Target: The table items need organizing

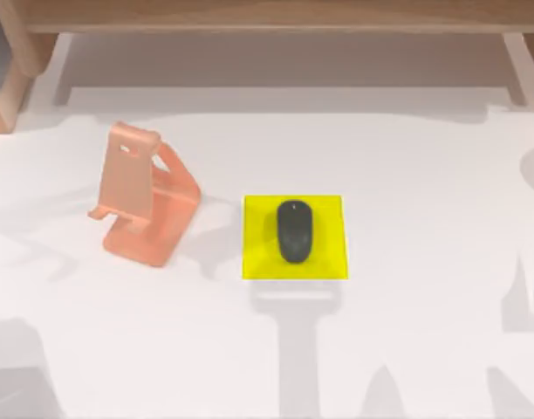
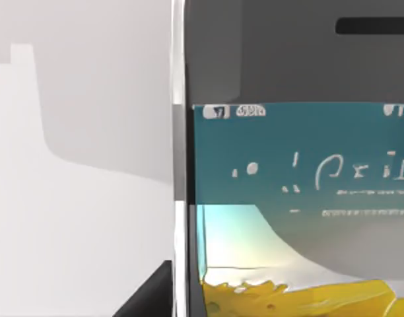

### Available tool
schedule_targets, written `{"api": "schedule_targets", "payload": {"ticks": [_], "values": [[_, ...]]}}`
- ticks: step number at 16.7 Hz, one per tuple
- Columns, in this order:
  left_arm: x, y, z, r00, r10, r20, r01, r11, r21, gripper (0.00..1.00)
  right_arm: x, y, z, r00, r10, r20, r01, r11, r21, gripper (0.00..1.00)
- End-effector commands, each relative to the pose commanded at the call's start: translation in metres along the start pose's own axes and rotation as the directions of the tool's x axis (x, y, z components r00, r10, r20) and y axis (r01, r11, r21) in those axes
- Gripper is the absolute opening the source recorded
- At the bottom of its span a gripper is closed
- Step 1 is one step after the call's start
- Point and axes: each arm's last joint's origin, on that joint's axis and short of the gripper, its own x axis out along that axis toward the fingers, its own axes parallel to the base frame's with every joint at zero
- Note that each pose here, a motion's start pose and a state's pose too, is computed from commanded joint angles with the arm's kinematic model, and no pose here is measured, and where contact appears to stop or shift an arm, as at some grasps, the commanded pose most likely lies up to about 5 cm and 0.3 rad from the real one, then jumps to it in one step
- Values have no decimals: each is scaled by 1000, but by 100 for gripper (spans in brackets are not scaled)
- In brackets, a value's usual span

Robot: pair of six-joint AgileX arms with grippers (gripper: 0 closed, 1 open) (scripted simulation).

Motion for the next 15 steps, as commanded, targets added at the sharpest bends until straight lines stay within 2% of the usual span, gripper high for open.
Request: {"api": "schedule_targets", "payload": {"ticks": [4, 9, 12, 15], "values": [[0, 0, 2, 1000, 6, 15, -6, 1000, 2, 0, 0, 0, 0, 1000, 0, 0, 0, 1000, 0, 100], [-12, -18, 28, 972, 52, 228, -63, 997, 43, 0, 0, 0, 0, 1000, 0, 0, 0, 1000, 0, 100], [-18, -43, 45, 917, 27, 398, -75, 992, 104, 0, 0, 0, 0, 1000, 0, 0, 0, 1000, 0, 100], [-30, -77, 58, 815, -62, 576, -60, 980, 191, 0, 0, 0, 0, 1000, 0, 0, 0, 1000, 0, 100]]}}
